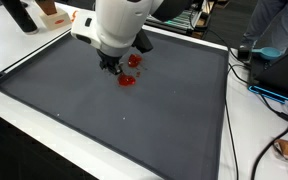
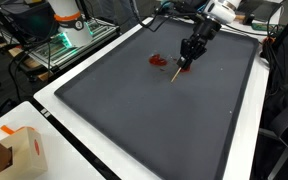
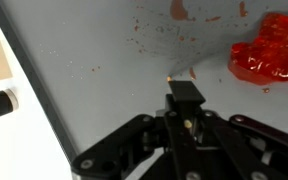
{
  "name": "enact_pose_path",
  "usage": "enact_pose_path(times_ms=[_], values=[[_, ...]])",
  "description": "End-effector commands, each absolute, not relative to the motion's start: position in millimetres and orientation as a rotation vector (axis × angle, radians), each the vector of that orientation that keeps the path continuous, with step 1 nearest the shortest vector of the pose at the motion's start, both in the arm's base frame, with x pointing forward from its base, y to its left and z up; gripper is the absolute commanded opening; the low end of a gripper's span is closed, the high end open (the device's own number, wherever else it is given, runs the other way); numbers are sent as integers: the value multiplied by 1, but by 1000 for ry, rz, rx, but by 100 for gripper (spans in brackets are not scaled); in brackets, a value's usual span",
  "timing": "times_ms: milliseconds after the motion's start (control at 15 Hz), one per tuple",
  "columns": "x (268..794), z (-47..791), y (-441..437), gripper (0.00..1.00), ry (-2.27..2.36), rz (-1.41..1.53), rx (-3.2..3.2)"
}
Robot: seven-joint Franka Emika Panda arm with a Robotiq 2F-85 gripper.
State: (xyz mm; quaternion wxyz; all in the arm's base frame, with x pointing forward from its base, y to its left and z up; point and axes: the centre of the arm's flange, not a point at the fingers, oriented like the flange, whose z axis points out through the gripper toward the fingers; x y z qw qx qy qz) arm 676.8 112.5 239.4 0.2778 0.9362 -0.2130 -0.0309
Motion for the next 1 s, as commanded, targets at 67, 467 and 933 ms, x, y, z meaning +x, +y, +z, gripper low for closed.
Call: enact_pose_path(times_ms=[67,467,933], values=[[685,230,118,3,-542,-84,2471],[687,224,123,3,-534,-87,2443],[688,224,125,3,-502,-112,2448]])
